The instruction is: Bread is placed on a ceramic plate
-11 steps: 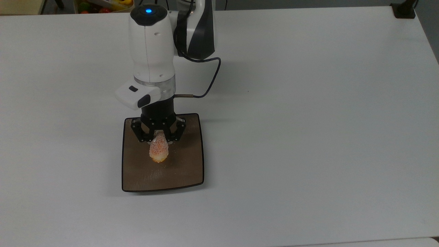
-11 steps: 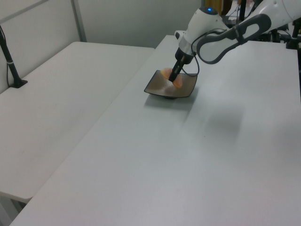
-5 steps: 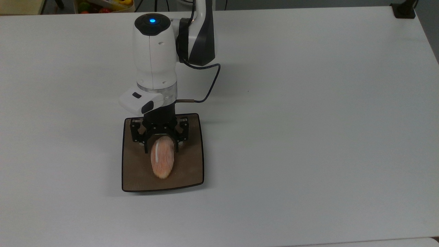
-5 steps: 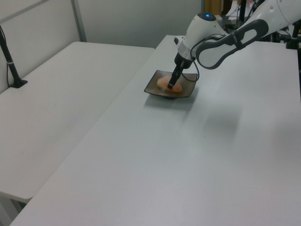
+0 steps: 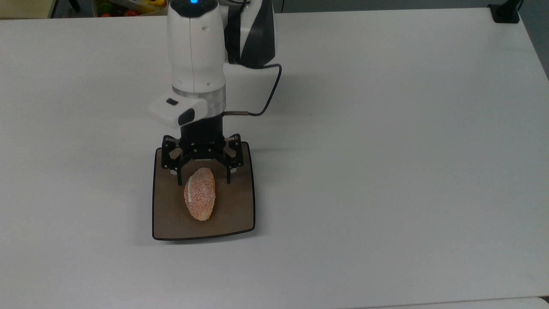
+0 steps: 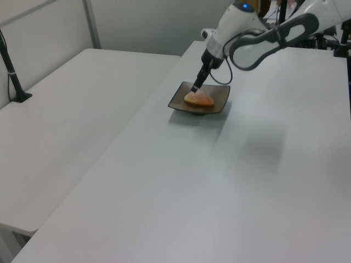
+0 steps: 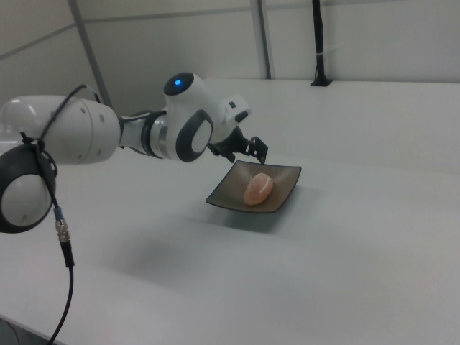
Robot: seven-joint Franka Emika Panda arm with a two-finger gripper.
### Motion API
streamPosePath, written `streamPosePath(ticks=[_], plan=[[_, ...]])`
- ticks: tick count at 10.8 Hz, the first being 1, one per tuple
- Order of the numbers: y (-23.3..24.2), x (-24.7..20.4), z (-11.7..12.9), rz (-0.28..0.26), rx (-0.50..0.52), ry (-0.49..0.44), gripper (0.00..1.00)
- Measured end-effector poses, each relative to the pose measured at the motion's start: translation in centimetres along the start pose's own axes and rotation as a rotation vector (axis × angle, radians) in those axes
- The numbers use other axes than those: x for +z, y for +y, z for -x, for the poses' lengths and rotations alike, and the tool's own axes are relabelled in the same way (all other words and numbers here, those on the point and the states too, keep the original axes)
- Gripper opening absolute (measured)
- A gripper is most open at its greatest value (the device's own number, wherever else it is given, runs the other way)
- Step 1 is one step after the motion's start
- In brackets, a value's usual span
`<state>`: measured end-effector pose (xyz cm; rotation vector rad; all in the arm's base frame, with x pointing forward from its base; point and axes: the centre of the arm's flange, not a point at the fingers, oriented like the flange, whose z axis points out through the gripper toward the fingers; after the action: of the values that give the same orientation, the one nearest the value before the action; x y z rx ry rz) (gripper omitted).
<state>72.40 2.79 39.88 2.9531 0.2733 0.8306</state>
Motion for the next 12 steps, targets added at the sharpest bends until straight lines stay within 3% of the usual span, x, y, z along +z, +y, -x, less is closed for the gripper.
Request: streamPosePath(ticks=[2,6,8,12], plan=[[0.5,-4.4,-1.0,-0.005,0.042,-0.017,1.0],[1.3,-16.3,-1.3,-0.023,0.212,-0.172,1.0],[1.4,-22.3,0.0,-0.02,0.329,-0.282,1.0],[0.6,-29.6,3.5,-0.022,0.366,-0.455,1.0]])
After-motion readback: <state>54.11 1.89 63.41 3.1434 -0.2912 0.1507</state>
